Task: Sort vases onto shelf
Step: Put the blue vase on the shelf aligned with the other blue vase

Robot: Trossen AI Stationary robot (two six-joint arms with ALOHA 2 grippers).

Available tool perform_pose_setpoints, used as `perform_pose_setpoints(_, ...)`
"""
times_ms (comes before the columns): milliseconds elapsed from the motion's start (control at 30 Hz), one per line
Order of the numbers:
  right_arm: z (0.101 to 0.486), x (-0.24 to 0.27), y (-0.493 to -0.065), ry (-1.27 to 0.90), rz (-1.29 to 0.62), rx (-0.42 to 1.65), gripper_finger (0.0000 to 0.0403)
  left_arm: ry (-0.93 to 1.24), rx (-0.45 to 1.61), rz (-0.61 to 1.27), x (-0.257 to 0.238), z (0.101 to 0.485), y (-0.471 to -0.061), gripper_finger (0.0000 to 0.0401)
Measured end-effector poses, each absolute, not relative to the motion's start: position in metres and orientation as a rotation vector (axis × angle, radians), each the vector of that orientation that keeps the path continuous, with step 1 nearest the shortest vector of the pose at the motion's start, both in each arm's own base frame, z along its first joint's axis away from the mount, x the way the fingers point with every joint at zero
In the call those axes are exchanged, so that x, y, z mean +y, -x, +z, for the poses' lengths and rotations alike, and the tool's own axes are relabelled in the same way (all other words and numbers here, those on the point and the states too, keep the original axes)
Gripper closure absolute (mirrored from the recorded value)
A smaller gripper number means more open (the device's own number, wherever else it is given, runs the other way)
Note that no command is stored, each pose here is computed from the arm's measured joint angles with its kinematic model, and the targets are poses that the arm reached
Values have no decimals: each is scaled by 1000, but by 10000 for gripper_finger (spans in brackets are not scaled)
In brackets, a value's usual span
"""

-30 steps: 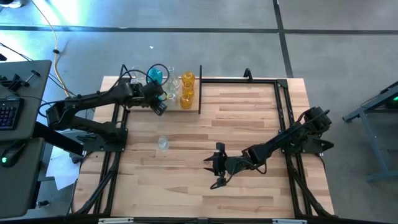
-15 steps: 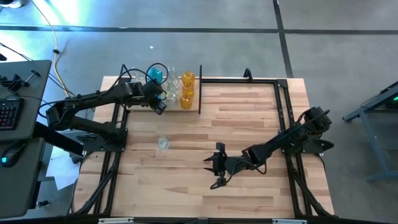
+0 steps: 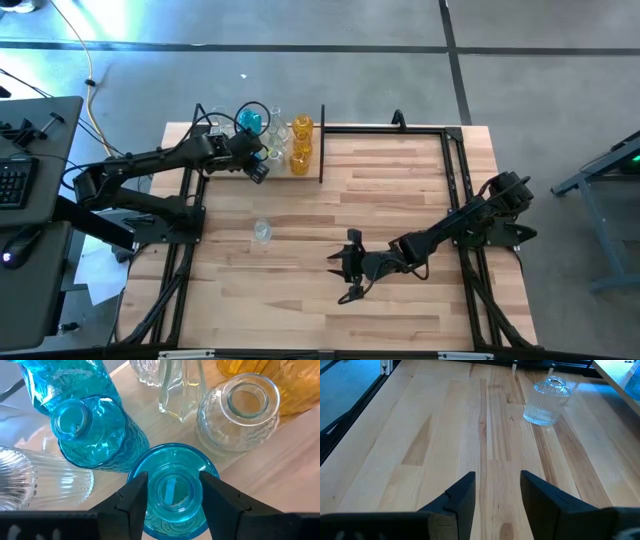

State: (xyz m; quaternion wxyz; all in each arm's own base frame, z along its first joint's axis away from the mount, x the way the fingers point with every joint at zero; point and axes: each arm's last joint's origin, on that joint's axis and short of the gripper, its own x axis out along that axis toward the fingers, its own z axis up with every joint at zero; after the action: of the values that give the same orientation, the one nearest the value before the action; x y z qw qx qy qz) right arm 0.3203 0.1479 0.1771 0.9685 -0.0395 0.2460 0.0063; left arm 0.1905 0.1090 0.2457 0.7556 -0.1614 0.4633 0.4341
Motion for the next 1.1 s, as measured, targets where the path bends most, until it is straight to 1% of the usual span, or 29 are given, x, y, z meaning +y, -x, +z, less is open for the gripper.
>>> perform_pose_setpoints(333,177,148,-320,80,12,497,265,309,1033,941,109,245,-190,209)
perform_pose_setpoints(500,177,148,-320,80,13,497,265,276,1056,947,110,252,-190,196)
perform_pose_setpoints(633,177,148,-320,80,13,497,265,251,1041,961,111,262,-191,193)
perform_pose_setpoints(733,177,148,-320,80,13,497,265,229,1040,974,112,268,-191,192)
perform_pose_setpoints(900,177,148,-320,80,13,497,265,168,1056,919,106,283,-194,196)
perform_pose_setpoints(1000,177,148,-320,80,13,497,265,126,1063,853,94,290,-198,215)
perform_pose_setpoints(1100,177,148,-320,80,13,497,265,97,1070,725,80,291,-204,248)
